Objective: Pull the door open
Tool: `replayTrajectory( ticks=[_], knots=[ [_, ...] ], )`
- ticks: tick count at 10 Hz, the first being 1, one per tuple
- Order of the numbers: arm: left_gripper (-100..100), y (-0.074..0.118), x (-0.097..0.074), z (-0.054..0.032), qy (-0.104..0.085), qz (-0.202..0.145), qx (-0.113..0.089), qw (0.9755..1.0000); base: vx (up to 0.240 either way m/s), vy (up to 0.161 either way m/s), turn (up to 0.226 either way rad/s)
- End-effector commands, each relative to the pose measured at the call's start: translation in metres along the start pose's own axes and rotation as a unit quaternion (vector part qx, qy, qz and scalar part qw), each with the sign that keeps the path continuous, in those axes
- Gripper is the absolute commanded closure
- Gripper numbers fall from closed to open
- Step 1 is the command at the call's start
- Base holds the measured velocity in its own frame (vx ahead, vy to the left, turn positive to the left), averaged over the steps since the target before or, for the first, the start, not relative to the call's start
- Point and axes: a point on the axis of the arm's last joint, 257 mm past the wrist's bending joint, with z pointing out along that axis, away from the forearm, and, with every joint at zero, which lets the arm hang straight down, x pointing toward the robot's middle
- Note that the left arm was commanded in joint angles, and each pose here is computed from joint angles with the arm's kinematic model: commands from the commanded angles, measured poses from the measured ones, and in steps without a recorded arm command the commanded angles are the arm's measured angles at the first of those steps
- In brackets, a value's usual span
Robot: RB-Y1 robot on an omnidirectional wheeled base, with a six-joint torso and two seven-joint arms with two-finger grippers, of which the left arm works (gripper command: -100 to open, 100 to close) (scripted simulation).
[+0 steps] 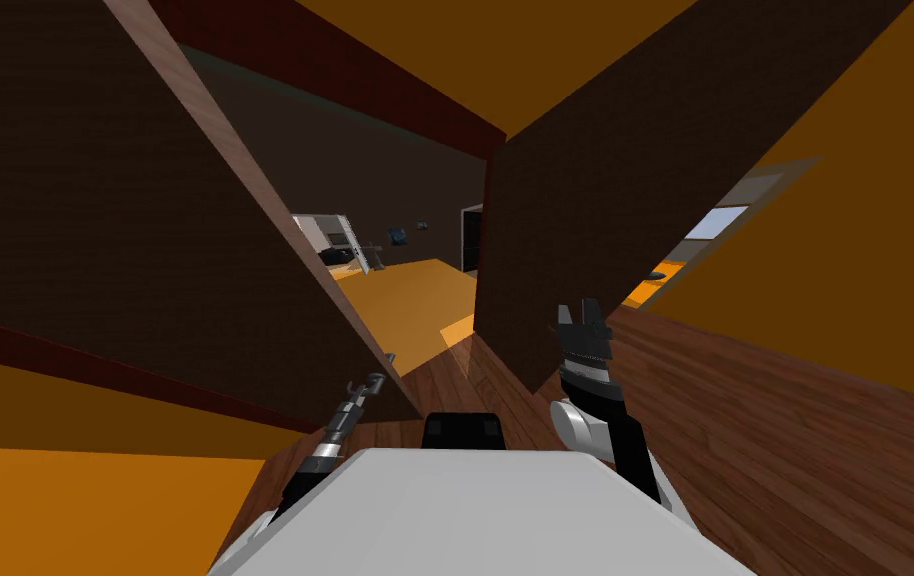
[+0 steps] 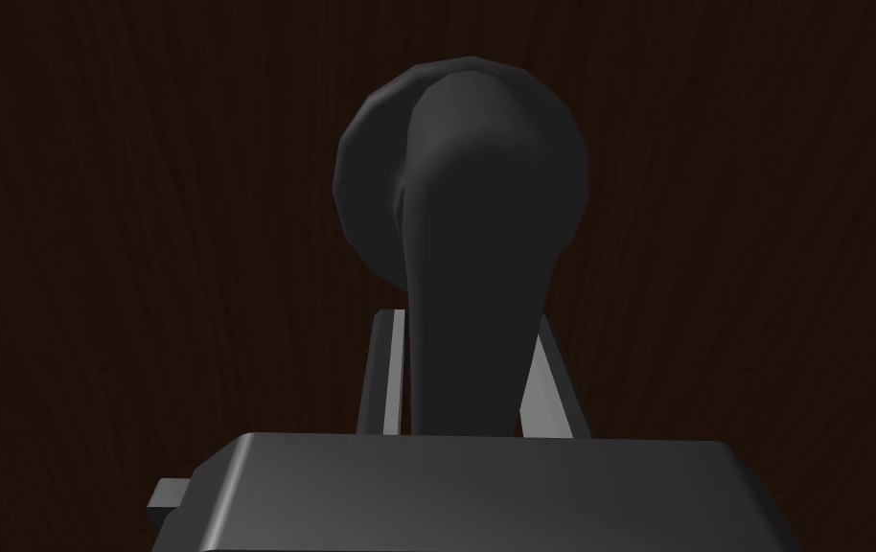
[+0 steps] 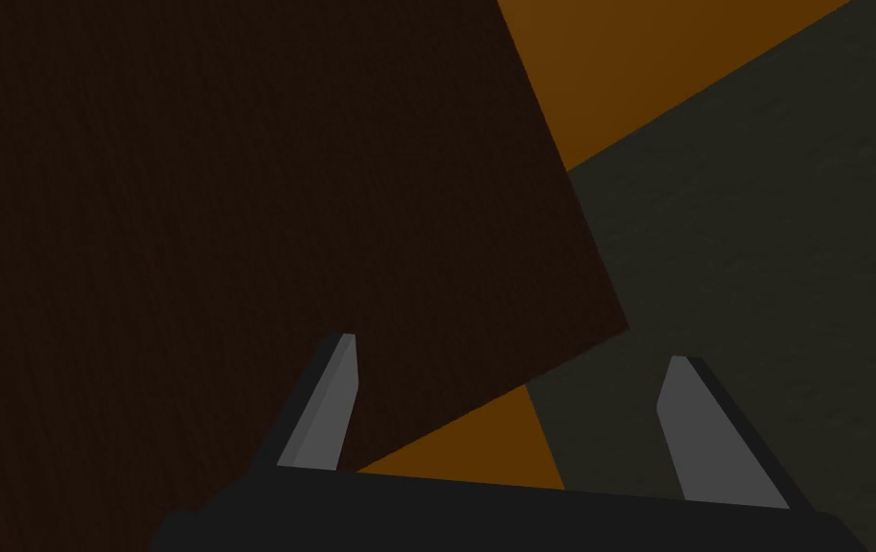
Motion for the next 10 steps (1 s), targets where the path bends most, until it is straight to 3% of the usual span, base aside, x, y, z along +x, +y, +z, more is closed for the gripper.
replayTrajectory(
  ticks=[1, 2, 3, 10],
  knots=[
    [100, 0.0, 0.004, -0.0072, 0.008, -0.002, 0.0, 1.0, -0.252, 0.07, -0.186],
    [100, -0.001, 0.004, -0.0099, 0.01, -0.002, 0.0, 0.9999, -0.257, 0.058, -0.16],
    [100, 0.0, 0.002, -0.0071, 0.007, -0.001, -0.001, 1.0, -0.116, 0.025, -0.029],
    [100, 0.009, 0.036, 0.0536, 0.03, -0.01, -0.002, 0.9995, -0.208, 0.034, -0.025]
  ],
)
